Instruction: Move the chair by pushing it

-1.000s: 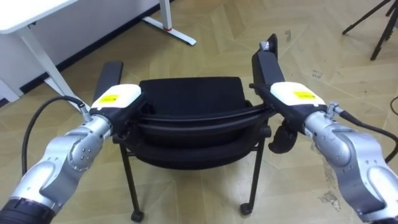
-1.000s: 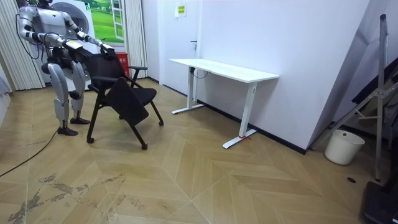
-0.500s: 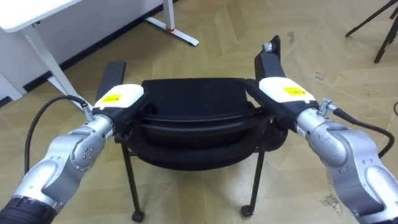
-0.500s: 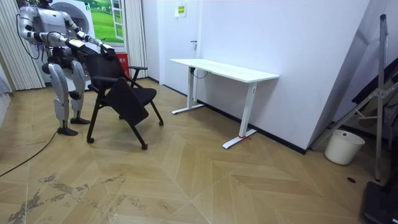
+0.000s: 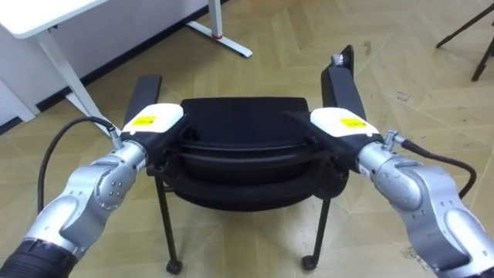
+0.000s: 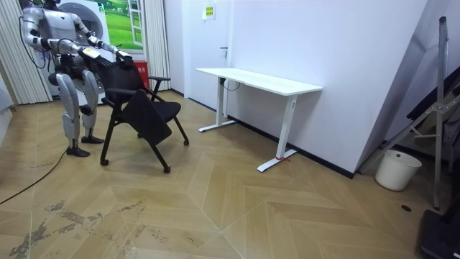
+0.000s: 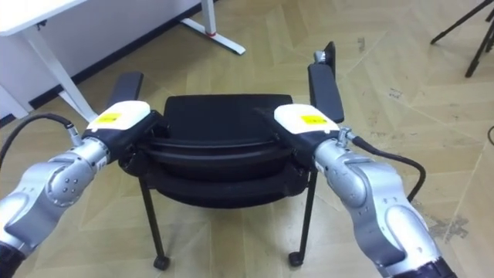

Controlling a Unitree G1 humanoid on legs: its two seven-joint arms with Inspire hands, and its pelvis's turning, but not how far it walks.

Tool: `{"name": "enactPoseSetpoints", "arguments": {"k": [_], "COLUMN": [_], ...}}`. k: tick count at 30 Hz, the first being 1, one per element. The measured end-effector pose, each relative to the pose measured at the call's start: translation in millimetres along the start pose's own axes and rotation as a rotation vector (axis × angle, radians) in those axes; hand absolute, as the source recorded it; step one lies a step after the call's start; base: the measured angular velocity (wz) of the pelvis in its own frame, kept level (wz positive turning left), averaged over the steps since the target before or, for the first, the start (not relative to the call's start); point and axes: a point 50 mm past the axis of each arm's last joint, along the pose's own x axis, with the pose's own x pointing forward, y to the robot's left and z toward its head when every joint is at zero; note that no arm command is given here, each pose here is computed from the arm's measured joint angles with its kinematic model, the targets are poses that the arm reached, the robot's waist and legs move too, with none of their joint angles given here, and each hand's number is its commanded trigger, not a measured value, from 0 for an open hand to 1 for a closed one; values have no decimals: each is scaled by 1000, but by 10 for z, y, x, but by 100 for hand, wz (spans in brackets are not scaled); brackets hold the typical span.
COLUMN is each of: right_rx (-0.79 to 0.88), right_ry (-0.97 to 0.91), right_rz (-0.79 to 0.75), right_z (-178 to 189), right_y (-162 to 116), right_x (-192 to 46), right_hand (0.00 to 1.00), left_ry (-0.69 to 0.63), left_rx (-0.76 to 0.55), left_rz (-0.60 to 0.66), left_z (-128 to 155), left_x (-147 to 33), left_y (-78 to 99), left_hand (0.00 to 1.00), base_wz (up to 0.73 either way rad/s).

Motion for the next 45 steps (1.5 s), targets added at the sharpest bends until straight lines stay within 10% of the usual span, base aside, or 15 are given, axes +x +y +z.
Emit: {"name": "enactPoseSetpoints", "arguments": {"k": [10, 13, 45], "right_rx": [-13, -28, 3], "right_ry": [52, 55, 54], "right_rz": [-50, -64, -199], "right_z": [-157, -185, -252], "right_y": [146, 219, 303], "right_x": [71, 95, 147], "right_hand": [0, 100, 100], "left_ry": [-22, -12, -12], "left_rx": [14, 15, -3], "left_rz": [-3, -15, -50], "left_z": [75, 81, 144], "left_x": [20, 26, 41], "left_y": [-16, -42, -34], "left_hand": [100, 100, 100], "base_wz": [6, 10, 1]}}
